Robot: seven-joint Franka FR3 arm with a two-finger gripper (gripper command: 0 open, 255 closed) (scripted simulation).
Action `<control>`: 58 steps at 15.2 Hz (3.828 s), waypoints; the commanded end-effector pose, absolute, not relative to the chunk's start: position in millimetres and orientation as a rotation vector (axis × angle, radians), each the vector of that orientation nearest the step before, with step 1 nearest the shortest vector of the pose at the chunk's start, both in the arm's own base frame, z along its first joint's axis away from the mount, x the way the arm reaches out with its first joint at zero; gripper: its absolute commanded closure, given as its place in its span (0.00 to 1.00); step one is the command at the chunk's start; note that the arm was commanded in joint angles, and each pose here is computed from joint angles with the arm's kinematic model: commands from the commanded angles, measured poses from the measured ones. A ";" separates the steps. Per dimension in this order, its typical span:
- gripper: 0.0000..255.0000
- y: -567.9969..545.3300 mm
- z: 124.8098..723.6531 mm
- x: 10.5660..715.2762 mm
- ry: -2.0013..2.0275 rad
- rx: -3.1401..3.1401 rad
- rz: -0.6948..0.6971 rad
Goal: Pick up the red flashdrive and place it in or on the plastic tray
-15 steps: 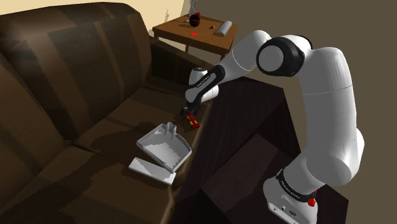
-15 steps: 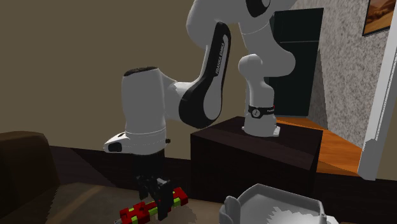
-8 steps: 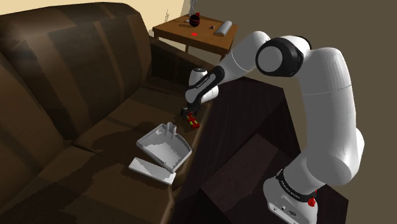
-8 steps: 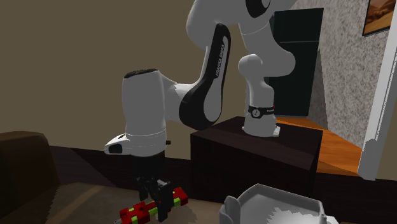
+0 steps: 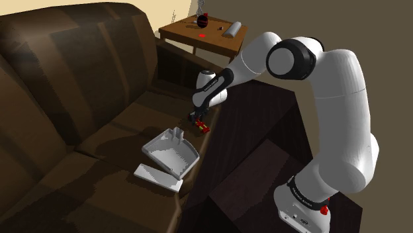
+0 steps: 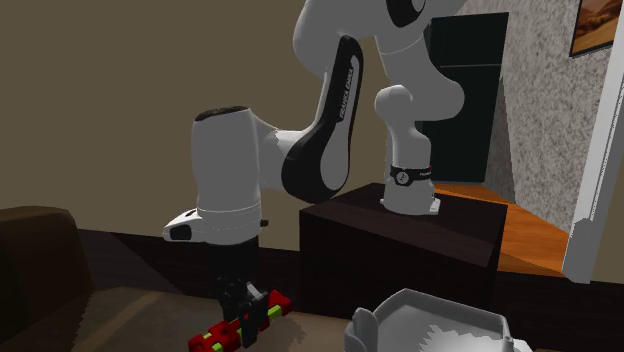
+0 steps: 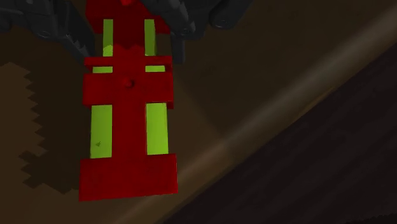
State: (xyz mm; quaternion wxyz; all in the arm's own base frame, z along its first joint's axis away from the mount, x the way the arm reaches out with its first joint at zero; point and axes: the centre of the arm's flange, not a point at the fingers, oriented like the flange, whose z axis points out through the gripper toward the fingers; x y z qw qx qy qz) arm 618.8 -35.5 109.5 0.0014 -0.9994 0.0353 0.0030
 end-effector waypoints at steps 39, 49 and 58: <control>1.00 12.3 276.6 597.7 0.109 -3.136 0.017; 1.00 134.6 275.0 548.3 0.109 -3.136 0.017; 1.00 226.2 263.3 511.3 0.109 -3.136 0.017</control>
